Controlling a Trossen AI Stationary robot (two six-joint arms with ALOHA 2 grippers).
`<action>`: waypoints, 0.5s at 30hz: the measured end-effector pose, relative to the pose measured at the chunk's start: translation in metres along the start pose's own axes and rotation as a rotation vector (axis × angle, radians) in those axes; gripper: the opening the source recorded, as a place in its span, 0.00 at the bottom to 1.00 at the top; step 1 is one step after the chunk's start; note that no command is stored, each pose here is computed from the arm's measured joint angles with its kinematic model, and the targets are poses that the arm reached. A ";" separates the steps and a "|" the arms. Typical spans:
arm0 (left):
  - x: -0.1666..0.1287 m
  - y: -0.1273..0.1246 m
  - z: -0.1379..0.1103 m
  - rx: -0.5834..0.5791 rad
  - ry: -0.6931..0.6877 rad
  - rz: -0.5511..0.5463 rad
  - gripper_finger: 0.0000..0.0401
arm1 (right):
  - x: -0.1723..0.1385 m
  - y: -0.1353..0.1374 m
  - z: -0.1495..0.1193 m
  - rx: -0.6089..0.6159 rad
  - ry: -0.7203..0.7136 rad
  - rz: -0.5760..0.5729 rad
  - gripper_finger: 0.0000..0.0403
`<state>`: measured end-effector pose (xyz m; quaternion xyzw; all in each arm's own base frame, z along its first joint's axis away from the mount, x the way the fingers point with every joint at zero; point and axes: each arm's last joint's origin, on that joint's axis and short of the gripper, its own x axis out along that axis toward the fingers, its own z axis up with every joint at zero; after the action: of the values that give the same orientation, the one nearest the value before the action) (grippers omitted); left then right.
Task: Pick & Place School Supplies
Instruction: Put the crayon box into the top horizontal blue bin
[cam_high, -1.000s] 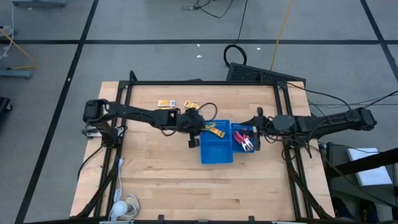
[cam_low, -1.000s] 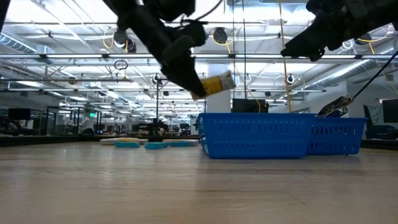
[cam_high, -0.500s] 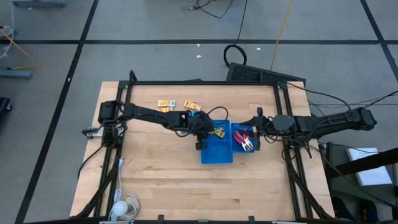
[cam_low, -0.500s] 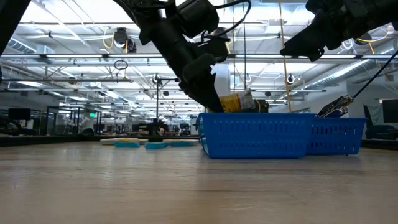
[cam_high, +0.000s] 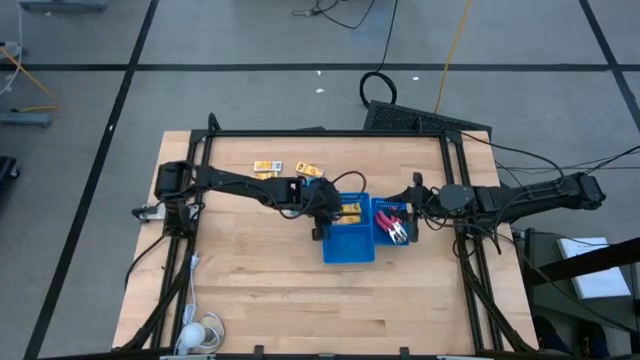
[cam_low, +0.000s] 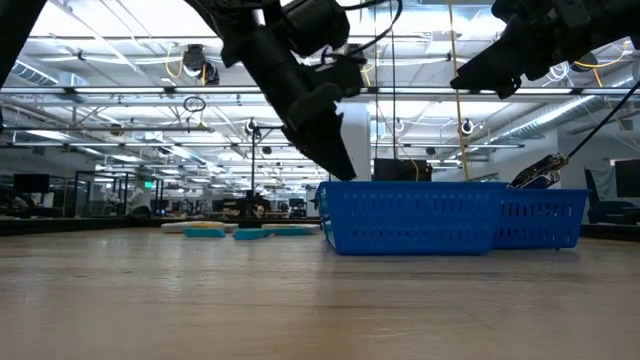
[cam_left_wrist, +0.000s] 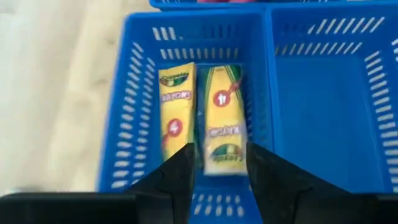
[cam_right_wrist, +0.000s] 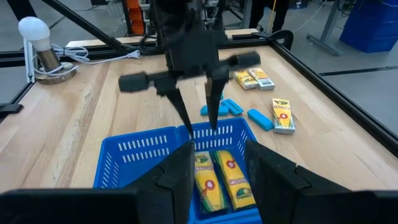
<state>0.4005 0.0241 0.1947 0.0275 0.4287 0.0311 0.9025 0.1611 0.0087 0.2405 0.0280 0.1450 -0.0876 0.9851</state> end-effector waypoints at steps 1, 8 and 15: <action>-0.006 0.001 0.001 0.010 0.000 0.015 0.37 | 0.000 0.000 0.000 0.000 0.000 0.000 0.33; -0.057 0.020 0.005 0.064 0.030 0.192 0.35 | 0.000 0.000 0.000 -0.001 0.001 0.000 0.33; -0.088 0.073 0.000 -0.034 0.028 0.288 0.41 | 0.001 0.000 -0.004 -0.002 0.008 0.000 0.33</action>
<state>0.3426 0.0895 0.2684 0.0727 0.4323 0.1678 0.8830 0.1609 0.0087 0.2364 0.0271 0.1489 -0.0875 0.9846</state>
